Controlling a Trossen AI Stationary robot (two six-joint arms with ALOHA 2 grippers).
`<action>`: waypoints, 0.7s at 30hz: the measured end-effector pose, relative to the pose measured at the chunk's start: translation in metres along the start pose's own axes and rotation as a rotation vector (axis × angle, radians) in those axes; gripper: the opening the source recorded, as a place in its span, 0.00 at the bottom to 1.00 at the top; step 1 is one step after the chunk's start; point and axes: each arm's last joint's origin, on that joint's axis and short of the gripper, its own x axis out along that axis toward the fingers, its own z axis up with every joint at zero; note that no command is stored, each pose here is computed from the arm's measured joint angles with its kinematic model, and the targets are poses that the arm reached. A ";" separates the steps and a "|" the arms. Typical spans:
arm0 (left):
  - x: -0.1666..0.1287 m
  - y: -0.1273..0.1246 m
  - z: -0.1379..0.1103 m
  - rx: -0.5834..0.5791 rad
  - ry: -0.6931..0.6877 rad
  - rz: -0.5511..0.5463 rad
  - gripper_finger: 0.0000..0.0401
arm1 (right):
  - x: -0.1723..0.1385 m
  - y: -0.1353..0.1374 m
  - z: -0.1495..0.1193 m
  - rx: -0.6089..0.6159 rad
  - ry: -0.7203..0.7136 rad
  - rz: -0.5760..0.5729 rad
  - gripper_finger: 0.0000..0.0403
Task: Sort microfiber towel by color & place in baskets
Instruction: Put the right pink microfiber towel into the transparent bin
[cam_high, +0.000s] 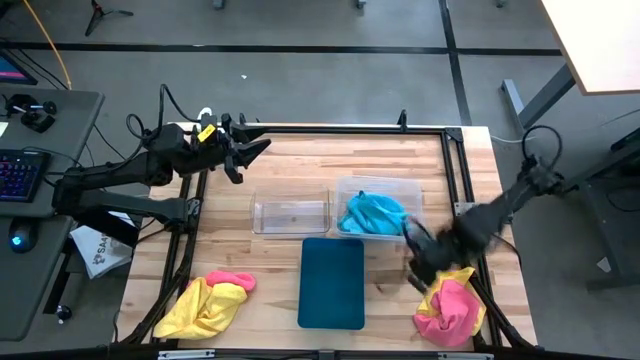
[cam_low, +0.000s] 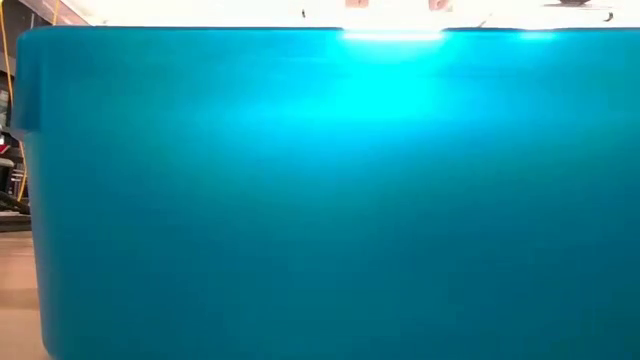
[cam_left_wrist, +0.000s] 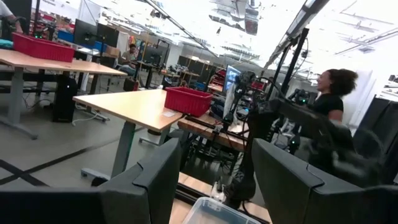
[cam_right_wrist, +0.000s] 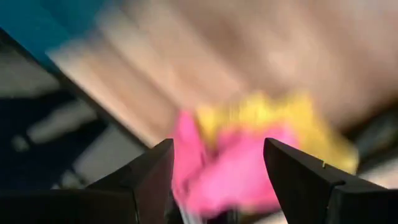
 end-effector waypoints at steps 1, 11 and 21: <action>0.000 0.000 0.000 0.000 -0.001 0.002 0.47 | 0.011 0.000 -0.011 0.016 0.058 -0.009 0.60; 0.000 0.001 0.000 0.001 -0.006 0.022 0.47 | 0.082 -0.010 -0.057 0.229 0.299 -0.035 0.60; 0.000 0.001 0.000 0.000 -0.005 0.022 0.47 | 0.109 -0.014 -0.055 0.248 0.292 0.048 0.60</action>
